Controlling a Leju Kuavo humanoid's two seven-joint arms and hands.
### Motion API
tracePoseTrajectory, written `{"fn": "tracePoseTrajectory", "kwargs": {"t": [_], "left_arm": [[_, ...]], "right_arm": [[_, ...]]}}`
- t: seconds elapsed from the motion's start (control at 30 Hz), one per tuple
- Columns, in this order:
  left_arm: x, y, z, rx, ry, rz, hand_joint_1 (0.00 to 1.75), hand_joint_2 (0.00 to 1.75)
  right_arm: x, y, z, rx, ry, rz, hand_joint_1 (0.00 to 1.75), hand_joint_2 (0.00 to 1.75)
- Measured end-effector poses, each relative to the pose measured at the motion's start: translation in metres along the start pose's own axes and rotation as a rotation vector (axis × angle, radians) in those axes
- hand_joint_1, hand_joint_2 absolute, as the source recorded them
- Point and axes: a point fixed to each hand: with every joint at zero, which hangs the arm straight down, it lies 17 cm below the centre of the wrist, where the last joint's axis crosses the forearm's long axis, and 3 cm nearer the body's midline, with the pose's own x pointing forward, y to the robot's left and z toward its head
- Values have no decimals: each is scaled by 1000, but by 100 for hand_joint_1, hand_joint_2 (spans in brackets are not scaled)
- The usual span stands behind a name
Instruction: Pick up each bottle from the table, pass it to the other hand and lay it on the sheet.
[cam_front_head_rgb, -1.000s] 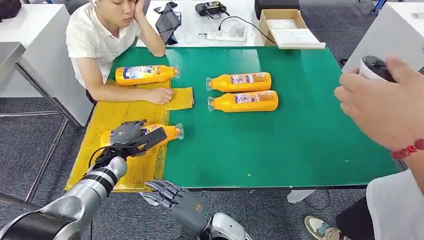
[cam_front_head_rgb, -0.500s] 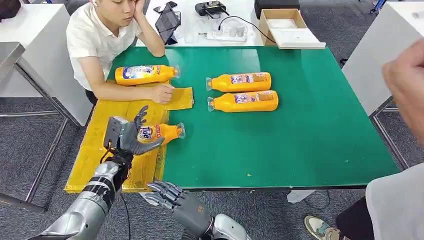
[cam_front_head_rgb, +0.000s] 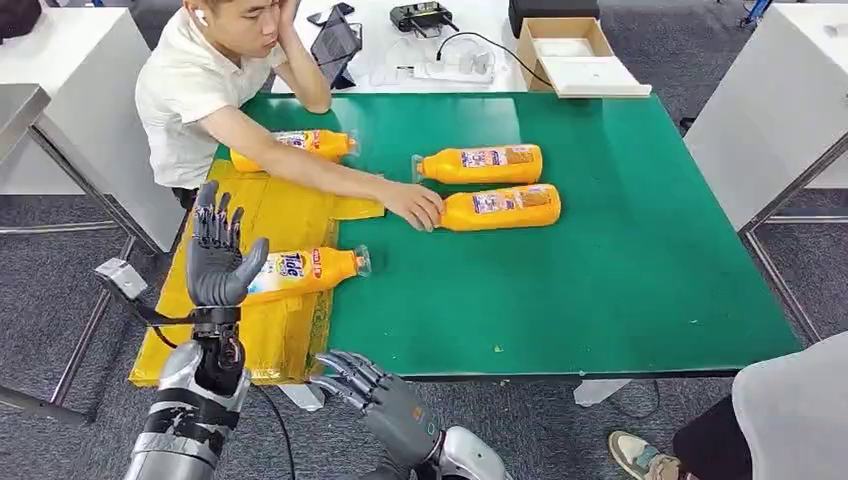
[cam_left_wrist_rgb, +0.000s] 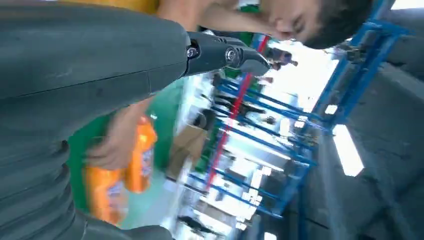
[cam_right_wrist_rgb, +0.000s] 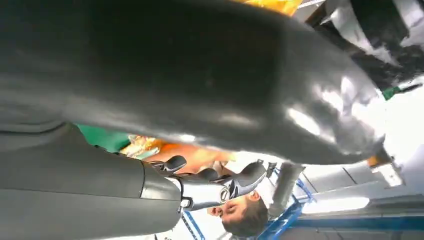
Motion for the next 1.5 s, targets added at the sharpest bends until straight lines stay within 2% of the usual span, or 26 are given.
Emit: {"fn": "tracePoseTrajectory", "kwargs": {"t": [0.13,0.27,0.33,0.47,0.57,0.8,1.07,1.5], "left_arm": [[22,-2,17,24,-62,14,0,175],[32,-5,56,49,-108,-174,0,175],[35,-6,74,66,-127,-279,0,175],[32,-10,101,76,-107,-451,0,175],[25,-19,114,54,-88,-498,0,175],[16,-39,128,6,-68,-513,0,175],[5,-55,132,-40,-27,-492,0,175],[-4,-68,134,-82,3,-478,0,175]], "right_arm": [[-5,-41,4,-160,31,1,0,175],[-36,-101,32,-333,142,84,0,175],[-56,-127,51,-381,206,141,0,175],[-94,-173,91,-445,347,279,0,175],[-112,-196,111,-463,413,355,0,175],[-146,-214,140,-382,559,529,0,175],[-200,-212,172,-173,796,706,0,175],[-236,-236,186,-103,906,791,0,175]]}}
